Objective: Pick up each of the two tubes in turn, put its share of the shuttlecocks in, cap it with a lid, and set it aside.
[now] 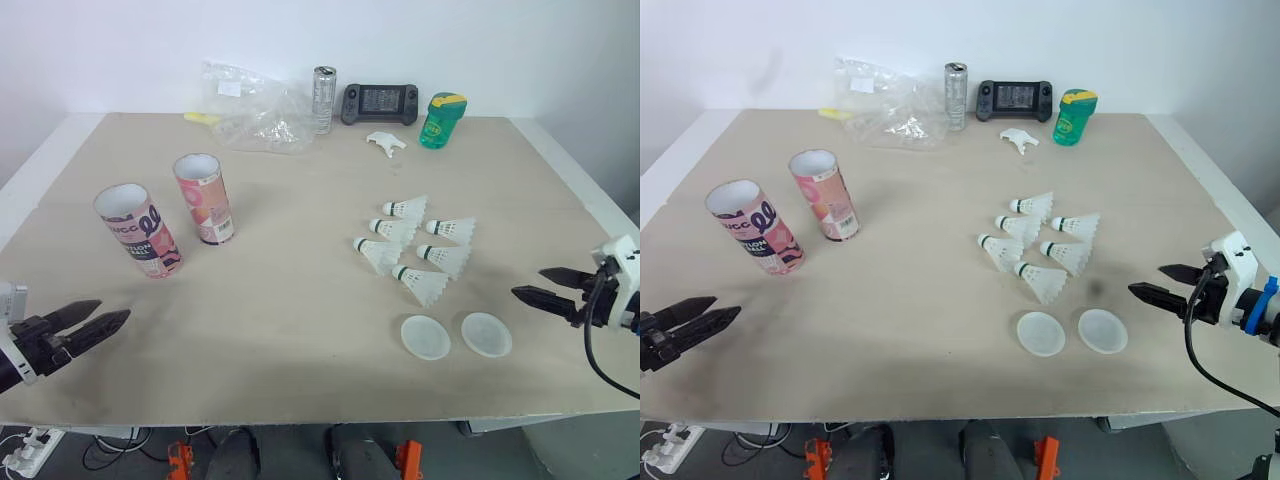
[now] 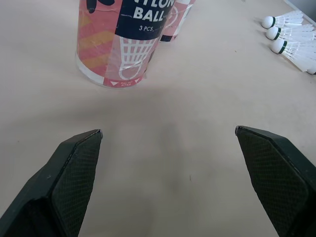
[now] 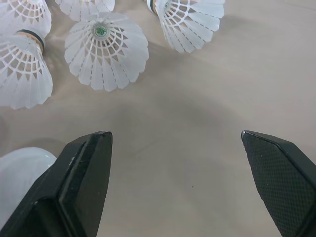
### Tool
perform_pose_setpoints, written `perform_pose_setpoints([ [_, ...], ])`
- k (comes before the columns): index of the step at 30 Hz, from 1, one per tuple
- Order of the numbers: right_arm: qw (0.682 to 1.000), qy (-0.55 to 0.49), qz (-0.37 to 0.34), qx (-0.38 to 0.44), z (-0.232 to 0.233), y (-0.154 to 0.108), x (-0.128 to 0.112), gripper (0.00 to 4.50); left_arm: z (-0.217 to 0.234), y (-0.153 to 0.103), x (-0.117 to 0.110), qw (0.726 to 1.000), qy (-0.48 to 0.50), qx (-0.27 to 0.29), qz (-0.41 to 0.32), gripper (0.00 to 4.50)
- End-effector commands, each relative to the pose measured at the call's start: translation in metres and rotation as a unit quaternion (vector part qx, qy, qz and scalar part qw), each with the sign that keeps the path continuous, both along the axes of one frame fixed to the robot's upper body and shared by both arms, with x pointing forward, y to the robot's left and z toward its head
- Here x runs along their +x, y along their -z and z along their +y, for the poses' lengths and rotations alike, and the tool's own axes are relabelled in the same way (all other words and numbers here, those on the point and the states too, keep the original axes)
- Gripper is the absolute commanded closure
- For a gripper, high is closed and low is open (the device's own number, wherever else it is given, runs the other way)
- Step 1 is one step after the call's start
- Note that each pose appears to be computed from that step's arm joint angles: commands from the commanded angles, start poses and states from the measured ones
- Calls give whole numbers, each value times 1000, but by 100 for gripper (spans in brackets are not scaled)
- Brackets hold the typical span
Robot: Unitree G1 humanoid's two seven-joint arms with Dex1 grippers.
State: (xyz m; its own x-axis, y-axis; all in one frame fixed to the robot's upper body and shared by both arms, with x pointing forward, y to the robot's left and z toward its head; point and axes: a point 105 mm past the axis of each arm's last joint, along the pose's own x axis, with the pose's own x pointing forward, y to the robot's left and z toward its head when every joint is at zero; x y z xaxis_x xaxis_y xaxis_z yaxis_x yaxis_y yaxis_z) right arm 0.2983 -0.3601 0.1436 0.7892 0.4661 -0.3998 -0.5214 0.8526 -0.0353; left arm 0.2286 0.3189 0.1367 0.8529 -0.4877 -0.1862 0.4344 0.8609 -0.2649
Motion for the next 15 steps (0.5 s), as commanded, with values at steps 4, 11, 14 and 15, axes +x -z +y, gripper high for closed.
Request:
perform_pose_setpoints([
  [4,996,-48,-71,25,28,-41,17,3,27,-18,15,990,-68,48,-113,0],
  [11,962,-205,-155,89,124,-101,19,3,9,7,11,990,-3,93,-108,0],
  [14,939,-307,-135,74,184,-89,6,3,7,11,21,989,2,94,-115,0],
  [15,928,-344,-129,66,207,-82,0,3,7,11,27,988,-1,93,-122,0],
])
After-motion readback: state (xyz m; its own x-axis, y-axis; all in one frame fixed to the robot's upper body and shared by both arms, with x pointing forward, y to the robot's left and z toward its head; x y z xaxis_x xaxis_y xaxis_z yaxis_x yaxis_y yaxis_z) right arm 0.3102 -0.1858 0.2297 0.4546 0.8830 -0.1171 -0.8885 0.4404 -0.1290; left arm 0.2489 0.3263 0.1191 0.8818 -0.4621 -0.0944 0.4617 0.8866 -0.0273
